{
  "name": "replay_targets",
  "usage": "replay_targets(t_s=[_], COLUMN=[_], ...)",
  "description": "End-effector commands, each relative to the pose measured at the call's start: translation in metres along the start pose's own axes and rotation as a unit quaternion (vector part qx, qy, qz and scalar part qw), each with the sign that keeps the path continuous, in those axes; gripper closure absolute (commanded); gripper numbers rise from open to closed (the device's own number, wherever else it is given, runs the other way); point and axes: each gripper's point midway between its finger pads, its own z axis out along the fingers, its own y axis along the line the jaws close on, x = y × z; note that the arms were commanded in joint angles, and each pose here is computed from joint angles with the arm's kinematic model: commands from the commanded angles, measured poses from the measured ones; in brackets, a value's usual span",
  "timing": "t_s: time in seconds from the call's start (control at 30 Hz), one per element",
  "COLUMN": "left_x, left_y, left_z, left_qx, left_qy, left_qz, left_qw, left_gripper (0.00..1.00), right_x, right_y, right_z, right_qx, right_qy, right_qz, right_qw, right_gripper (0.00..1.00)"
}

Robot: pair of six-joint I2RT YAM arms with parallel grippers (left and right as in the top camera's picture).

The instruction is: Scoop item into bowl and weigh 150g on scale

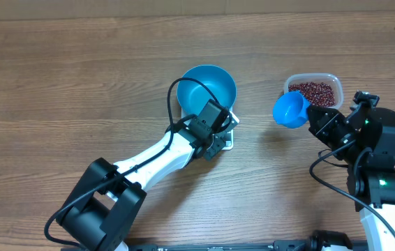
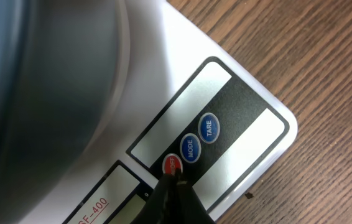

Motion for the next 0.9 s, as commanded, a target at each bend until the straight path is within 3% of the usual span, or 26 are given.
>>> replay_targets(t_s=[0.0,0.87], left_x=[0.002,0.004], left_y=[-0.001,-0.002], left_z=[0.004,0.015], left_qx=[0.006,0.006], left_qy=[0.002,0.003], left_qz=[0.01,0.026], left_qw=[1.0,1.0], left_gripper=[0.96,0.96], right_x=[-0.011,-0.011], right_y=[0.012,0.011], right_z=[-0.008,-0.008], right_qx=[-0.013,-0.012], right_qy=[-0.021,-0.019], right_qz=[-0.014,-0.013], right_qw=[1.0,1.0], right_gripper=[0.96,0.96])
